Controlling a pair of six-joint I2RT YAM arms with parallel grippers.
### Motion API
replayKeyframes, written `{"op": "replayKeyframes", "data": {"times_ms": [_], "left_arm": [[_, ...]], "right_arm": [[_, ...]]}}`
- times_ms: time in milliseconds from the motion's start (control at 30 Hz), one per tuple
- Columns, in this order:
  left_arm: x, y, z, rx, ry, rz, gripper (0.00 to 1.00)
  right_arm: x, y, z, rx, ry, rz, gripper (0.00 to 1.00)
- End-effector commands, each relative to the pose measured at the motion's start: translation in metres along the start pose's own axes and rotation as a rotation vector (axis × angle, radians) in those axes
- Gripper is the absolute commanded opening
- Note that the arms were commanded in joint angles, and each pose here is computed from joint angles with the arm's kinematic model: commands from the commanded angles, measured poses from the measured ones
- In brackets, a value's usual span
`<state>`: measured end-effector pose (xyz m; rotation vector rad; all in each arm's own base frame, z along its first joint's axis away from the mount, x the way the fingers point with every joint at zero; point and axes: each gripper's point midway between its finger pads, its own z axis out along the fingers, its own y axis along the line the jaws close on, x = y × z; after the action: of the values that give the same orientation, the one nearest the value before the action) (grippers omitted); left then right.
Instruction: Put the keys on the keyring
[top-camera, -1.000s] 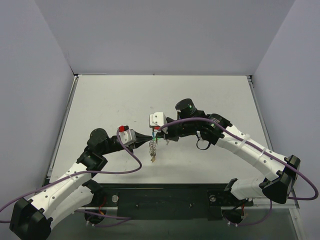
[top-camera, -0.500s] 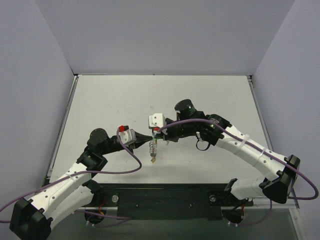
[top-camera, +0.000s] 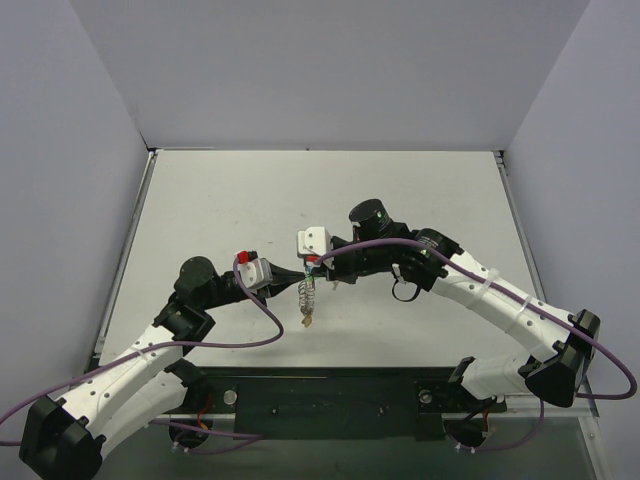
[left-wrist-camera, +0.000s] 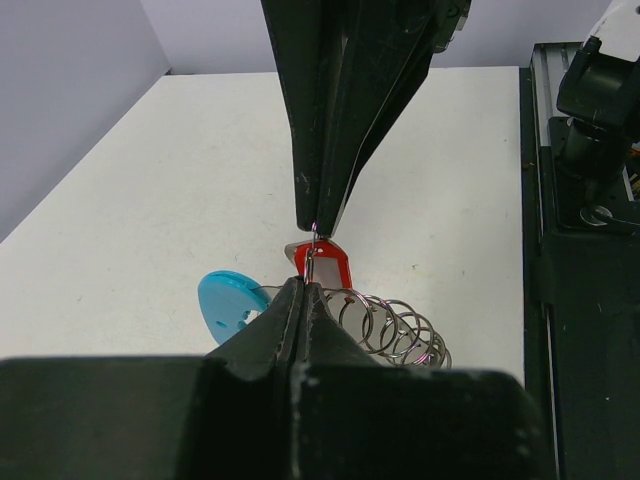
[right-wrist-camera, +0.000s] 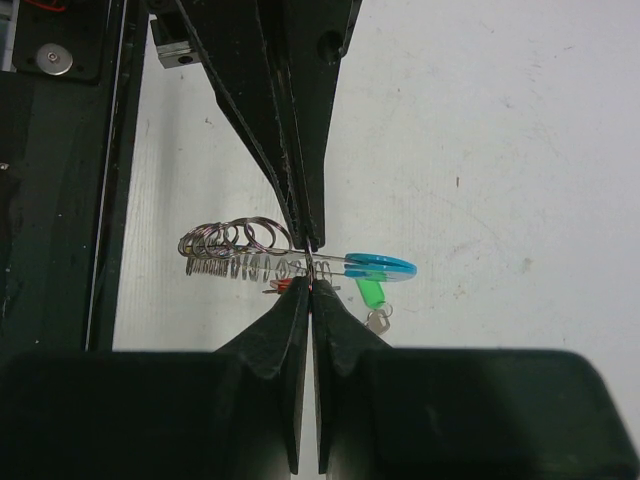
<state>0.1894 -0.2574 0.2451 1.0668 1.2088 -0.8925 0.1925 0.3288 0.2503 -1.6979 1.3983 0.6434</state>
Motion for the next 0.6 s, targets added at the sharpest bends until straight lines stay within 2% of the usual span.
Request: {"op": "replayKeyframes", "data": {"times_ms": [0, 567], "left_arm": [[-0.0332, 0.0047, 0.0022, 0.0, -0.083, 0.059, 0.0], [-0.0316, 0.0064, 0.0021, -0.006, -0.077, 0.059, 0.0]], "right_arm": [[-0.0036, -0.0017, -0.0012, 0.014, -0.015, -0.025, 0.0], [-0.0044, -0.003, -0.0031, 0.022, -0.013, -0.026, 0.0]]}}
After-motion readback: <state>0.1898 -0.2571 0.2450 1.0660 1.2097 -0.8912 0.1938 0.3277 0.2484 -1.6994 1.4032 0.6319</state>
